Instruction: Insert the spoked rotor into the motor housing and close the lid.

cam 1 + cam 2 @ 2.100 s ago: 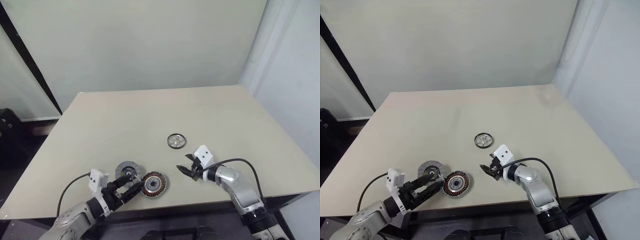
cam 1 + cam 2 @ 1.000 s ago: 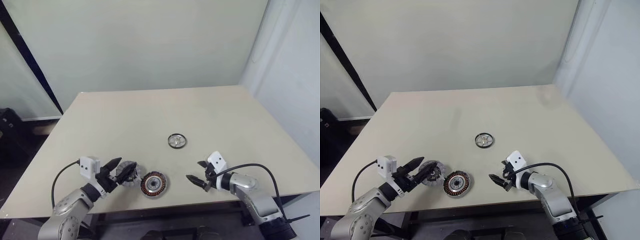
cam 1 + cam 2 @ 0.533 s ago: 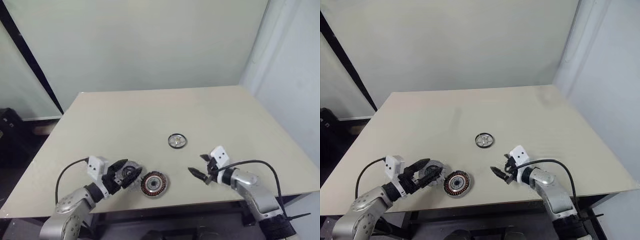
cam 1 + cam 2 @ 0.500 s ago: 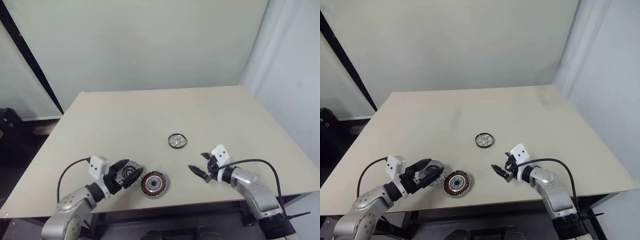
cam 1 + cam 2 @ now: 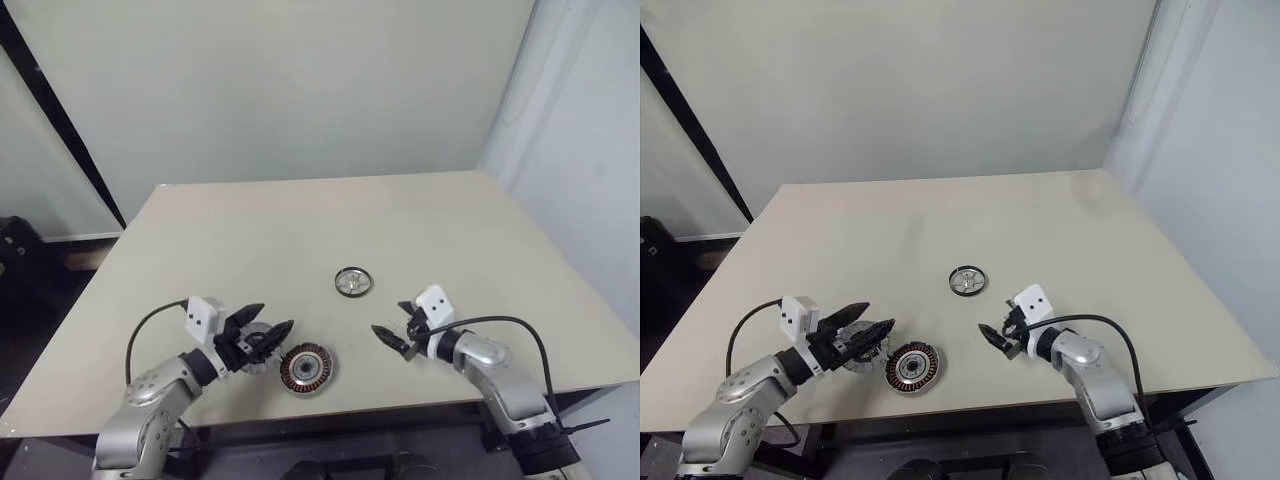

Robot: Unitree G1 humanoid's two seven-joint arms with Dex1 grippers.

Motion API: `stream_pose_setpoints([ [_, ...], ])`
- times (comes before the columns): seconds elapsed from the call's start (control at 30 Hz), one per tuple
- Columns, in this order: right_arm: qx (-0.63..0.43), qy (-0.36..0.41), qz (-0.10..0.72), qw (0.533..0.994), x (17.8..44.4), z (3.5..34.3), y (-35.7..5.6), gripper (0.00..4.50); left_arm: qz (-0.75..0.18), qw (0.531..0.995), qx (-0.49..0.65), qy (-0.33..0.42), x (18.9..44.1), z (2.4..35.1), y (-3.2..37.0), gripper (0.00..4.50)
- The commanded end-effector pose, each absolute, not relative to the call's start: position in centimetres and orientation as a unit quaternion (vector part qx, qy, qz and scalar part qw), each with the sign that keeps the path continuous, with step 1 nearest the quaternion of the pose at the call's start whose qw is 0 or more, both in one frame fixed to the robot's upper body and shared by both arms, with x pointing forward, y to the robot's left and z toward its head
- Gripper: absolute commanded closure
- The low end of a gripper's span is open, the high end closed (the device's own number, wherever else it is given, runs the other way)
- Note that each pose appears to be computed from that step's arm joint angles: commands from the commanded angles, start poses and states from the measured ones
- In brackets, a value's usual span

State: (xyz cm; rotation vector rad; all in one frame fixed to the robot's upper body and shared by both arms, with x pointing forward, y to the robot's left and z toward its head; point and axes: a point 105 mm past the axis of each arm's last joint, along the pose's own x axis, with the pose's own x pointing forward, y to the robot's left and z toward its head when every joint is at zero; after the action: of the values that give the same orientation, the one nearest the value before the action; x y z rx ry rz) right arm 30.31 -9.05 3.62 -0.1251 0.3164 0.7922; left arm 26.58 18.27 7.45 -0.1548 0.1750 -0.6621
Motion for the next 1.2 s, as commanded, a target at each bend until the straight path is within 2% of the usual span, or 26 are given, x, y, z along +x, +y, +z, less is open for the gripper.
stream_pose_setpoints([
  [0.03,-0.077,0.140,0.409,0.898,29.9,4.7,-8.1,0.03,-0.325,0.940,-0.065,0.075,26.5,7.9,18.4,0.16],
  [0.2,-0.108,0.154,0.436,0.880,29.2,4.1,-7.8,0.03,-0.330,0.935,-0.070,0.108,25.4,6.8,18.6,0.16],
  [0.4,-0.074,0.113,0.405,0.904,30.5,5.8,-7.9,0.03,-0.330,0.932,-0.061,0.136,24.6,5.6,18.9,0.16],
  [0.7,-0.057,0.104,0.406,0.906,30.7,6.4,-7.7,0.03,-0.328,0.933,-0.061,0.136,24.5,5.3,18.7,0.16],
  [1.2,-0.075,0.130,0.403,0.903,29.9,5.6,-9.4,0.03,-0.344,0.930,-0.056,0.120,24.7,5.7,18.0,0.16],
])
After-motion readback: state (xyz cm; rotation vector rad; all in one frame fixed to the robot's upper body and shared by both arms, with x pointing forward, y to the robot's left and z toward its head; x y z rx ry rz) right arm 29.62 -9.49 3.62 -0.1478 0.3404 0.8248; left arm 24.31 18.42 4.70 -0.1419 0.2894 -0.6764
